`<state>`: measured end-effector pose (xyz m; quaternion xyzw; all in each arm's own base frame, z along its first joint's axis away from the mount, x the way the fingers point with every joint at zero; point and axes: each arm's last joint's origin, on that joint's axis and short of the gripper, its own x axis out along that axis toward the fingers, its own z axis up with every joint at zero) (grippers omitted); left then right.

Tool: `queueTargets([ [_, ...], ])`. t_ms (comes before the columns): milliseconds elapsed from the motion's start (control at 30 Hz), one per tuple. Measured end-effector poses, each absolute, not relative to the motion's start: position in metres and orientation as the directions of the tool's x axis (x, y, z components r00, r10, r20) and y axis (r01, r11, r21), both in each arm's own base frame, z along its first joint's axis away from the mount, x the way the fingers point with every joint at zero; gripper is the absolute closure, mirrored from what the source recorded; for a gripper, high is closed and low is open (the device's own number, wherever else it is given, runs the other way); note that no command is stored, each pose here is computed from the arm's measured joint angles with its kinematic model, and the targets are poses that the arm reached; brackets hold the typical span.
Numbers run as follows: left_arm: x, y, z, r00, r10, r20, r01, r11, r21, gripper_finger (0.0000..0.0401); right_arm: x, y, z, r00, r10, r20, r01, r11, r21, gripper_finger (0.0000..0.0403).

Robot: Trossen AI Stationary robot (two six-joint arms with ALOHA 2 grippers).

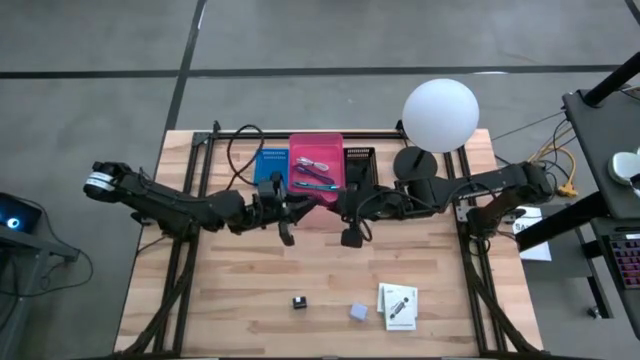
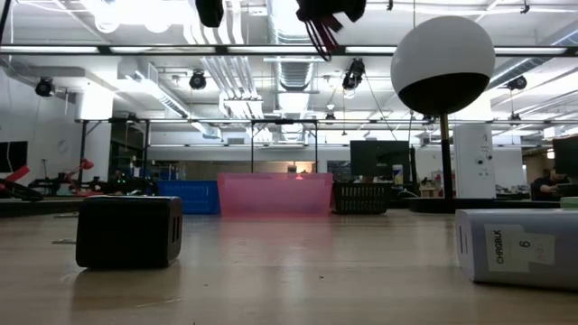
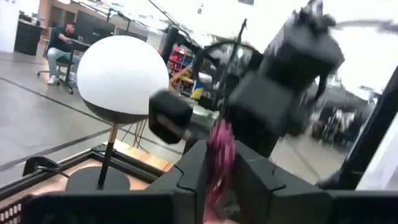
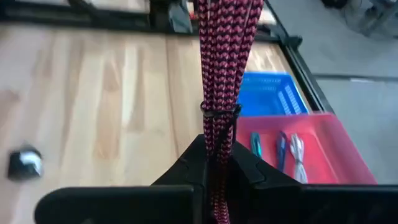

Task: Pick and place items into bin
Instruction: Put the pink charger cable into the pink bin

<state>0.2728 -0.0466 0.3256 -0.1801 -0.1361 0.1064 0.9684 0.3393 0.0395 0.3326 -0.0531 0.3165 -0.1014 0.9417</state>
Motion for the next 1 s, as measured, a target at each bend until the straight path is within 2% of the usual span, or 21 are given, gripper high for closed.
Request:
queueTargets([
  [267,0.267,-0.038,0.33,0.916,0.328,0.232,-0.245,0.913,-0.325,0.0266,0.329,0.021,0.322,0.644,-0.305,-0.701,0.184,0.952,-0.245,0.0388],
  [400,0.254,-0.035,0.336,0.918,0.342,0.2,-0.278,0.916,-0.288,0.0239,0.33,0.008,0.319,0.634,-0.324,-0.702,0.213,0.946,-0.244,0.0388],
  [700,0.206,-0.026,0.347,0.941,0.333,0.065,-0.284,0.878,-0.386,0.0235,0.338,-0.04,0.306,0.624,-0.256,-0.738,0.222,0.964,-0.147,0.0389],
  [1000,0.184,-0.022,0.349,0.943,0.329,0.044,-0.298,0.898,-0.325,0.0235,0.367,-0.092,0.281,0.703,-0.163,-0.692,0.2,0.979,-0.028,0.039],
])
